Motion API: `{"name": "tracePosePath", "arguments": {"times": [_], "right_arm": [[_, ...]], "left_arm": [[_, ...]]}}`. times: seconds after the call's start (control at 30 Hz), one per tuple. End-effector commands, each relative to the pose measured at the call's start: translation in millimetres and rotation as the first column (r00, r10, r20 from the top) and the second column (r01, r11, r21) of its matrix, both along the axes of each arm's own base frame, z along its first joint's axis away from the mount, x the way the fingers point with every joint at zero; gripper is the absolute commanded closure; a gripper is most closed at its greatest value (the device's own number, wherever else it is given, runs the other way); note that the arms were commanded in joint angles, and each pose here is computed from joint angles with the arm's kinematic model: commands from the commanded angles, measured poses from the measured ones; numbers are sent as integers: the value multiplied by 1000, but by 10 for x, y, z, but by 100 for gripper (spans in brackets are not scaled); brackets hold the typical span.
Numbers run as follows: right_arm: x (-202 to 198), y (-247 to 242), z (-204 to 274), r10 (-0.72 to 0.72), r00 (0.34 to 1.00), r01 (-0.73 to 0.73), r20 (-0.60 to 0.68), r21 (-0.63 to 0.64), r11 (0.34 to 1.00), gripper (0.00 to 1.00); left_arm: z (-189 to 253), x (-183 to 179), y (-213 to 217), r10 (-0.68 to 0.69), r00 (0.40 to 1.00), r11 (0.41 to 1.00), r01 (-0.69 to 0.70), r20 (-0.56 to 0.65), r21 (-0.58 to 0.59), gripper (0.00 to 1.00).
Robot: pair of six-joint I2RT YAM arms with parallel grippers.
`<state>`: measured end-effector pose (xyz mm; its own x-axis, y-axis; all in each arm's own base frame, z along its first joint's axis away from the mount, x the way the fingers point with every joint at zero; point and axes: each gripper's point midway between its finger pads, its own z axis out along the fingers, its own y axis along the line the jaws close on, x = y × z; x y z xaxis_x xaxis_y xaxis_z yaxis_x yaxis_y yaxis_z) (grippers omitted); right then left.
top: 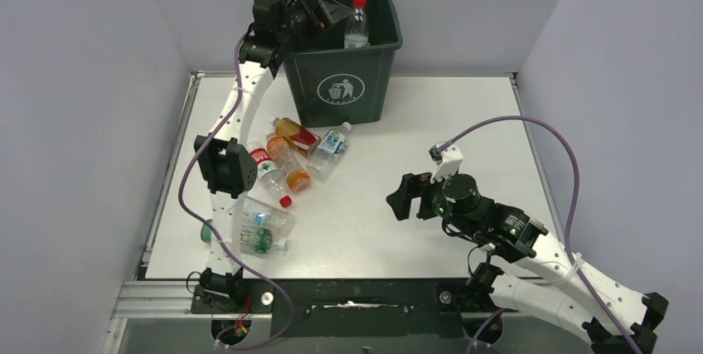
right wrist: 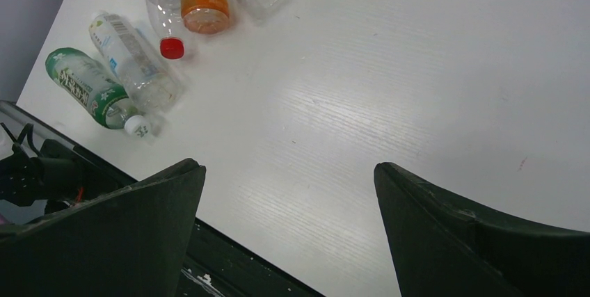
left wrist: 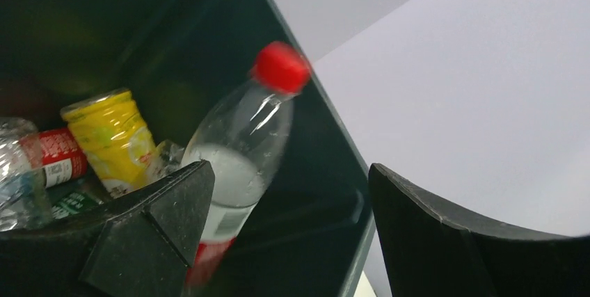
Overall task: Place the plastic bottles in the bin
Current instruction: Place the plastic bottle in the trash bin, then pick up the plastic bottle at the center of the board.
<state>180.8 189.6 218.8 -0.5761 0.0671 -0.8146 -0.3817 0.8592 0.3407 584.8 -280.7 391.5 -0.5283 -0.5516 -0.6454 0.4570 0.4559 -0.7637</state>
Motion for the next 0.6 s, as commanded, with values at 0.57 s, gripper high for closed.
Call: {"name": "tracePosePath", "arguments": {"times": [0.57], "right_arm": [[89,293,53,70,998,-70,8,15,997,2]], "left_arm": [[1006,-1540,716,38,981,980,-74,188,187,16]]}}
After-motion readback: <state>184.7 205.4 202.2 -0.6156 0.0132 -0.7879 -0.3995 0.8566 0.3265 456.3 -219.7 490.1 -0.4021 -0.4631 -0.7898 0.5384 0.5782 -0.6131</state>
